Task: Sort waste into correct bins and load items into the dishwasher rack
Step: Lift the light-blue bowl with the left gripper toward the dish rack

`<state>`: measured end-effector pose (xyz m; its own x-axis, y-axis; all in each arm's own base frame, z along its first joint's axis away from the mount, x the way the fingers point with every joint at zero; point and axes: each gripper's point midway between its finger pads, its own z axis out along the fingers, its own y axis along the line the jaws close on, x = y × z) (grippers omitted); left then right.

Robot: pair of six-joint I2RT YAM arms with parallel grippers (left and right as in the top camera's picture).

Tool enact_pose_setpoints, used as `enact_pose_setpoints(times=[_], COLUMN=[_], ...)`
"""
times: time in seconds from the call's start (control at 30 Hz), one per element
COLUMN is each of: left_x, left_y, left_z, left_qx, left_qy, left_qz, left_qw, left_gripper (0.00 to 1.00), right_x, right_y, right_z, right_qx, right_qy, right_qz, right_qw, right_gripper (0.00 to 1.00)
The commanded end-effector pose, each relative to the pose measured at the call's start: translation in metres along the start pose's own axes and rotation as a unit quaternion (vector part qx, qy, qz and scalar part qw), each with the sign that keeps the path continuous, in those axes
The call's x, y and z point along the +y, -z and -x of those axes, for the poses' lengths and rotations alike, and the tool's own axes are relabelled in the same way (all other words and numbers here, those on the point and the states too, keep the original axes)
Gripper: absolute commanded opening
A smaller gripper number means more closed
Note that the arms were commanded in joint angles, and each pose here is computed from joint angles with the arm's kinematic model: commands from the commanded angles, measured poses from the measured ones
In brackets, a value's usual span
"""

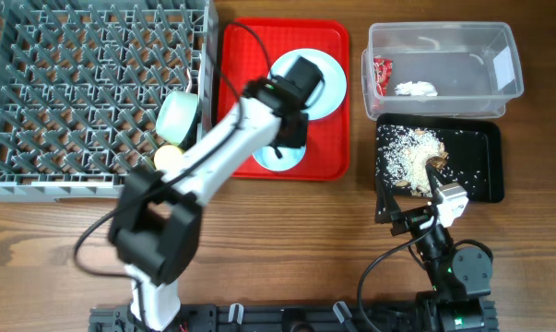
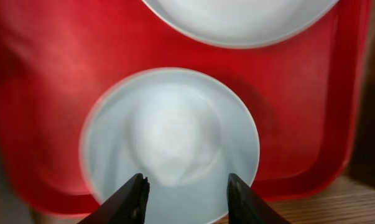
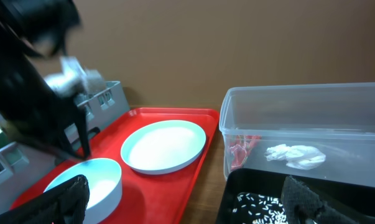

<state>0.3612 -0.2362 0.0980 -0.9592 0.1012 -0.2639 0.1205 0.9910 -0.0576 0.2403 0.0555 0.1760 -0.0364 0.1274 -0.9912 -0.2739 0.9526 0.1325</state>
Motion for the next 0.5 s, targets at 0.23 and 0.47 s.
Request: enact_pose_setpoints(times=[0.23,0.47], left_x=[0.06,0.072], left_y=[-0.02,-0.036], left_z=[-0.003,-0.014], left_qx=[0.039,0.065], left_qy=[0.08,0.088], left_qz=[0.058,0.069], left_qw=[0.994,0.992], left_gripper=[0.38,0.31], right_x=[-0.004,-0.004], right_y=[0.0,0.0], right_z=[0.002,0.002], right_qx=[-0.006,-0.006], right_qy=[0.006,0.006], right_qz=[-0.011,-0.011], right_qw=[1.0,1.0], right_gripper=[1.0,1.0])
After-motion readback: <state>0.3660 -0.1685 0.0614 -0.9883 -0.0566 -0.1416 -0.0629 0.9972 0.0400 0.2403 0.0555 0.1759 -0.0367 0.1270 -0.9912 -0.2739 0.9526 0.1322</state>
